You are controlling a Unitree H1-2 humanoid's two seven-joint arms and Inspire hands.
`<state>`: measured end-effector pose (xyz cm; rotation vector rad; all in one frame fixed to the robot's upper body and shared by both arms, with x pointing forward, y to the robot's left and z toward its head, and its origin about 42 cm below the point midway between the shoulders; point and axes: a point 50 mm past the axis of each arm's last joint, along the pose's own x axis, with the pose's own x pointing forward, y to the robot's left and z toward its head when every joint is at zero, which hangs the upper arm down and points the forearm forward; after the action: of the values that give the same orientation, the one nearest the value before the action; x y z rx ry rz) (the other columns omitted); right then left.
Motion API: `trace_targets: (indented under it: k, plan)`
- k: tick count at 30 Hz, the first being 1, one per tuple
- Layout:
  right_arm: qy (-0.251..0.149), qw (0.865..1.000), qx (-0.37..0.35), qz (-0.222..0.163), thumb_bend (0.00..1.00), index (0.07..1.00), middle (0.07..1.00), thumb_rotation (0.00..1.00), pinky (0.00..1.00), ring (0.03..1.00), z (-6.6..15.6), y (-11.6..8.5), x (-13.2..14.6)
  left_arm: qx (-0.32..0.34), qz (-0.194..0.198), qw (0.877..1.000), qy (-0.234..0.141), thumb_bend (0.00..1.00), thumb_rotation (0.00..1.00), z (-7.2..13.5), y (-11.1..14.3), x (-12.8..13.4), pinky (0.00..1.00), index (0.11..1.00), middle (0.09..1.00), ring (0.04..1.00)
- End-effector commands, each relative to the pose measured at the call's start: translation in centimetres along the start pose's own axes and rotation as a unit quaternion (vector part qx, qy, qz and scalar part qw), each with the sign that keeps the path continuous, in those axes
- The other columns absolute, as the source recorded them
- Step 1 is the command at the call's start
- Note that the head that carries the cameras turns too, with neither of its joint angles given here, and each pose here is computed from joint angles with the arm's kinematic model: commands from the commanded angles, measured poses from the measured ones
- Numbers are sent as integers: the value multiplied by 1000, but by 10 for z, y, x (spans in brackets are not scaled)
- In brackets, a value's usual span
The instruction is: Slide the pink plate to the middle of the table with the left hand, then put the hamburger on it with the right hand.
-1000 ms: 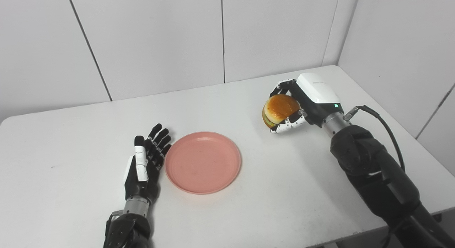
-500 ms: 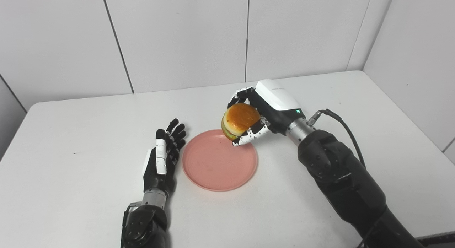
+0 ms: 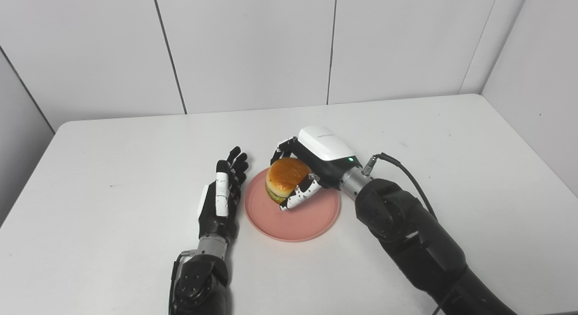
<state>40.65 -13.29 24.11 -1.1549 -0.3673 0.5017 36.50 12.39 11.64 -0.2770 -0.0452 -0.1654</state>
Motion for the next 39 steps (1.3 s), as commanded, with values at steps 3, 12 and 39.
trace_targets:
  k: [3, 12, 39]
  plan:
    - [-44, 999, -25, -16, 528, 482, 470, 0, 127, 197, 6, -16, 9, 0, 8, 1000, -13, 850, 1000, 7, -13, 6, 965, 897, 922, 935]
    - [-45, 998, -38, 1, 527, 482, 470, 0, 148, 225, -5, -5, 10, -8, 5, 1000, -17, 859, 1000, 4, -19, 8, 956, 901, 923, 936]
    - [-50, 996, -75, 28, 673, 775, 781, 446, 581, 736, -10, -5, 0, -3, 3, 1000, -13, 847, 1000, 9, -14, 1, 943, 897, 919, 932]
